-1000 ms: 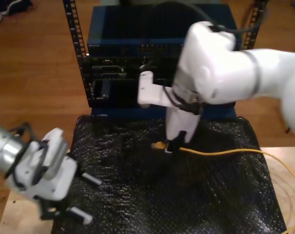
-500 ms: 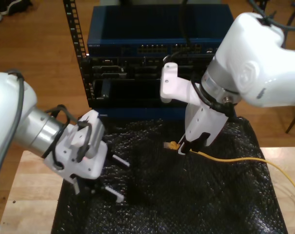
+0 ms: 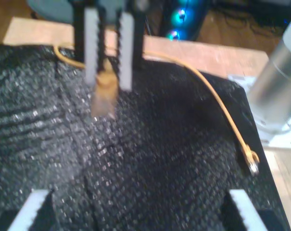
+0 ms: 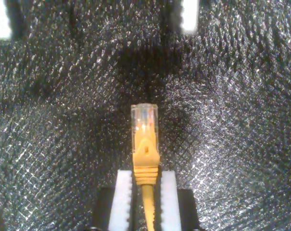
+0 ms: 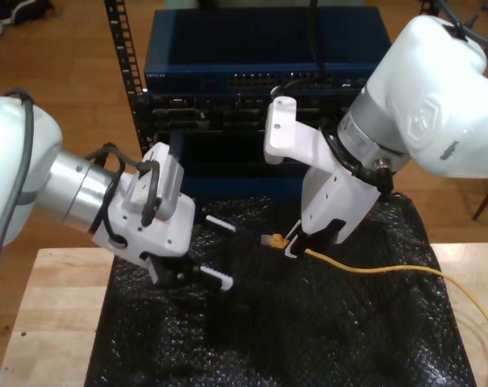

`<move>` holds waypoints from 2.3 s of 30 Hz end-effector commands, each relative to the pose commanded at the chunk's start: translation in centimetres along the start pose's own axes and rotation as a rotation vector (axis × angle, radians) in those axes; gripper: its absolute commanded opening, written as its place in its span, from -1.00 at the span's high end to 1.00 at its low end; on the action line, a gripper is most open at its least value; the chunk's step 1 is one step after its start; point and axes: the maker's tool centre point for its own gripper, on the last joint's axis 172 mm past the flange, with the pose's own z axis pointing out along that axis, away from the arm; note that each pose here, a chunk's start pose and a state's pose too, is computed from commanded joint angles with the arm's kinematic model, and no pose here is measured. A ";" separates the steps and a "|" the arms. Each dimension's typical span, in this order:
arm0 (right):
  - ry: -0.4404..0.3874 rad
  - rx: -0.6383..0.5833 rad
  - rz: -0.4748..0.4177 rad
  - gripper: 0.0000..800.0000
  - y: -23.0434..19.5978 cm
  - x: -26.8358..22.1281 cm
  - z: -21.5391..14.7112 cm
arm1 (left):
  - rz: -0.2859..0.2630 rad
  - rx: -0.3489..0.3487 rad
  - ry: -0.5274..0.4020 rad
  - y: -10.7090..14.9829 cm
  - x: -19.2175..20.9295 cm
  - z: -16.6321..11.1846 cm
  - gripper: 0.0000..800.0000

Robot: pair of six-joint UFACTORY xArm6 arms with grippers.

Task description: Grab the cable and plug it in

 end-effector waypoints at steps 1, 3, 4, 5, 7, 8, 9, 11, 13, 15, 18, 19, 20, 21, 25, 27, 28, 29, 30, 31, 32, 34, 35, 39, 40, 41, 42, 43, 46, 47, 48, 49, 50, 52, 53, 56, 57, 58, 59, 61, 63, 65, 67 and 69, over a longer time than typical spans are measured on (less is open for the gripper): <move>0.001 -0.001 -0.001 0.98 0.0 0.0 -0.1 | 0.003 0.000 0.001 0.0 0.1 0.0 -1.00; 0.003 -0.001 0.000 0.98 0.0 0.2 -0.1 | 0.009 -0.011 0.000 0.2 0.3 0.4 -1.00; 0.006 -0.003 -0.001 0.98 0.1 0.3 -0.2 | 0.013 -0.014 -0.002 0.3 0.4 0.6 -1.00; 0.005 -0.003 -0.002 0.98 0.0 0.4 -0.2 | 0.013 -0.017 -0.003 0.3 0.5 0.7 -1.00; 0.006 -0.004 -0.003 0.98 0.1 0.4 -0.3 | 0.019 -0.011 0.006 0.1 1.0 0.5 -1.00; 0.012 -0.008 -0.004 0.98 0.1 0.6 -0.5 | 0.023 -0.006 0.012 0.0 1.3 0.4 -1.00; 0.021 -0.007 -0.001 0.98 0.2 0.9 -0.6 | 0.024 -0.005 0.020 0.0 1.5 0.4 -1.00; 0.048 0.005 0.008 0.98 -0.2 1.6 -0.6 | 0.028 -0.003 0.032 -0.1 1.9 0.4 -1.00; 0.061 0.009 0.011 0.98 -0.2 1.9 -0.7 | 0.033 -0.002 0.036 0.0 2.0 0.4 -0.99; 0.062 0.008 0.002 0.98 -0.2 2.0 -0.8 | 0.045 -0.003 0.037 0.1 2.1 0.3 -0.99; 0.064 0.008 -0.001 0.98 -0.2 2.1 -0.8 | 0.055 -0.002 0.037 0.1 2.1 0.3 -0.99; 0.064 0.008 -0.001 0.98 -0.2 2.1 -0.8 | 0.057 0.000 0.039 0.0 2.2 0.3 -0.99; 0.065 0.008 -0.001 0.98 -0.3 2.1 -0.8 | 0.059 -0.002 0.039 0.1 2.2 0.3 -0.99; 0.065 0.008 -0.001 0.98 -0.3 2.1 -0.8 | 0.060 -0.001 0.039 0.1 2.2 0.3 -0.98; 0.078 0.014 0.006 0.98 -0.4 2.4 -0.8 | 0.080 -0.001 0.039 0.1 2.3 0.2 -0.81; 0.078 0.016 0.009 0.98 -0.4 2.3 -0.8 | 0.085 0.000 0.041 0.1 2.4 0.2 -0.75; 0.078 0.015 0.010 0.98 -0.3 2.3 -0.8 | 0.085 0.000 0.041 0.1 2.4 0.2 -0.72; 0.078 0.016 0.012 0.98 -0.3 2.2 -0.8 | 0.085 -0.002 0.042 0.2 2.4 0.2 -0.66; 0.079 0.014 0.012 0.98 -0.3 2.2 -0.8 | 0.083 -0.004 0.045 0.2 2.4 0.2 -0.61; 0.079 0.014 0.012 0.98 -0.3 2.2 -0.8 | 0.083 -0.006 0.047 0.3 2.5 0.2 -0.60; 0.079 0.013 0.011 0.98 -0.3 2.3 -0.9 | 0.083 -0.007 0.054 0.3 2.7 0.2 -0.57; 0.079 0.013 0.011 0.98 -0.3 2.3 -0.9 | 0.081 -0.010 0.073 0.4 3.2 0.3 -0.51; 0.079 0.013 0.011 0.98 -0.3 2.3 -0.9 | 0.079 -0.012 0.086 0.5 3.4 0.4 -0.48; 0.079 0.014 0.010 0.98 -0.3 2.3 -0.9 | 0.076 -0.018 0.125 0.6 4.4 0.4 -0.36; 0.079 0.014 0.010 0.98 -0.3 2.3 -0.9 | 0.075 -0.019 0.131 0.7 4.5 0.4 -0.33; 0.079 0.014 0.010 0.98 -0.3 2.3 -0.9 | 0.075 -0.019 0.131 0.7 4.5 0.4 -0.30; 0.079 0.014 0.010 0.98 -0.3 2.3 -0.9 | 0.075 -0.019 0.131 0.7 4.5 0.4 -0.28; 0.080 0.013 0.009 0.98 -0.3 2.3 -0.9 | 0.073 -0.020 0.132 0.6 4.5 0.4 -0.21; 0.084 0.006 0.007 0.98 -0.3 2.4 -1.2 | 0.073 -0.019 0.130 0.6 4.4 0.4 -0.13; 0.084 0.005 0.006 0.98 -0.4 2.5 -1.3 | 0.072 -0.018 0.130 0.6 4.4 0.5 -0.11; 0.085 0.003 0.007 0.98 -0.3 2.4 -1.3 | 0.072 -0.019 0.132 0.6 4.4 0.5 -0.11; 0.086 0.002 0.006 0.98 -0.3 2.5 -1.4 | 0.071 -0.020 0.131 0.6 4.3 0.5 -0.10; 0.086 0.002 0.008 0.98 -0.3 2.4 -1.4 | 0.071 -0.020 0.131 0.6 4.3 0.5 -0.10; 0.086 0.001 0.009 0.98 -0.2 2.4 -1.4 | 0.072 -0.019 0.131 0.6 4.4 0.5 -0.07; 0.086 0.000 0.011 0.98 -0.2 2.3 -1.5 | 0.072 -0.019 0.131 0.6 4.4 0.5 -0.06; 0.086 0.000 0.011 0.98 -0.2 2.3 -1.5 | 0.071 -0.017 0.130 0.5 4.3 0.4 -0.06; 0.086 0.000 0.011 0.98 -0.2 2.3 -1.5 | 0.070 -0.016 0.130 0.5 4.3 0.4 -0.05; 0.087 -0.001 0.011 0.98 -0.2 2.3 -1.5 | 0.070 -0.014 0.129 0.4 4.3 0.4 -0.01; 0.089 -0.003 0.009 0.98 -0.3 2.4 -1.6 | 0.070 -0.013 0.127 0.4 4.3 0.4 0.04; 0.091 -0.007 0.007 0.98 -0.3 2.4 -1.8 | 0.069 -0.010 0.126 0.3 4.2 0.4 0.08; 0.091 -0.007 0.007 0.98 -0.3 2.4 -1.8 | 0.069 -0.010 0.126 0.3 4.2 0.4 0.14; 0.091 -0.007 0.007 0.98 -0.3 2.4 -1.8 | 0.067 -0.009 0.126 0.3 4.2 0.3 0.20; 0.091 -0.006 0.006 0.98 -0.4 2.4 -1.8 | 0.063 -0.005 0.128 0.2 4.1 0.1 0.22; 0.091 -0.006 0.006 0.98 -0.4 2.4 -1.8 | 0.057 0.002 0.132 0.1 4.0 -0.2 0.25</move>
